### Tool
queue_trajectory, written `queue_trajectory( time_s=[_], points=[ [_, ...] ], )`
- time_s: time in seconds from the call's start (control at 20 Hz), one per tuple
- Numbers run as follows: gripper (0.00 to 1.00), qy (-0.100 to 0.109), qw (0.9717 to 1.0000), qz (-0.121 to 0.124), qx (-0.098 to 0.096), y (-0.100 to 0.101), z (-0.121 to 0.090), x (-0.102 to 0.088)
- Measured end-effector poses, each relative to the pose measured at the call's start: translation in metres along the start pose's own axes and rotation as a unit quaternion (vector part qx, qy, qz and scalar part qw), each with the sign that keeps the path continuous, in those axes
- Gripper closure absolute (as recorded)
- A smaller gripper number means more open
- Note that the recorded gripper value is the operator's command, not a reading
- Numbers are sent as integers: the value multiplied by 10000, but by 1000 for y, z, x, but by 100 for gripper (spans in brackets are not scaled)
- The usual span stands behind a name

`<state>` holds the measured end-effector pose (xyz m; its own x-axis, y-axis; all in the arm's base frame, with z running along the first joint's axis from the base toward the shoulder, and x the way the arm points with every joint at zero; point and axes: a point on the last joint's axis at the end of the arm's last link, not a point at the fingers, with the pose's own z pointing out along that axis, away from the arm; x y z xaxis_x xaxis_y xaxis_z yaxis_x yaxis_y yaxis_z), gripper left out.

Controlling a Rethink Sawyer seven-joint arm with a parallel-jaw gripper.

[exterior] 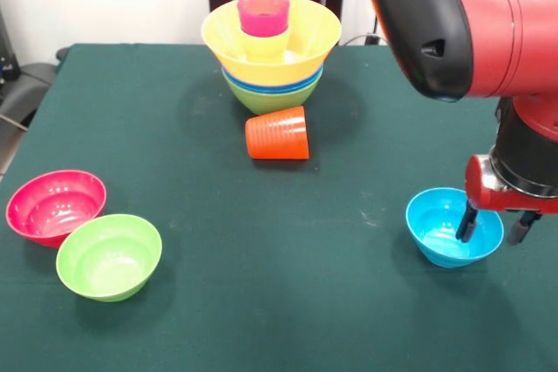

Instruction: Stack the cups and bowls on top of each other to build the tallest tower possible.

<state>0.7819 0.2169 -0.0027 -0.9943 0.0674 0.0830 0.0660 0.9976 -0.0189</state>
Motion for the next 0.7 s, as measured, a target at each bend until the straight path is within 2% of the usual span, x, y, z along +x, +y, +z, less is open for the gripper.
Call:
queue_trajectory(
  time_s=[0.7],
  points=[
    [0,-47,9999,94,105,6,-10,1]
  ],
)
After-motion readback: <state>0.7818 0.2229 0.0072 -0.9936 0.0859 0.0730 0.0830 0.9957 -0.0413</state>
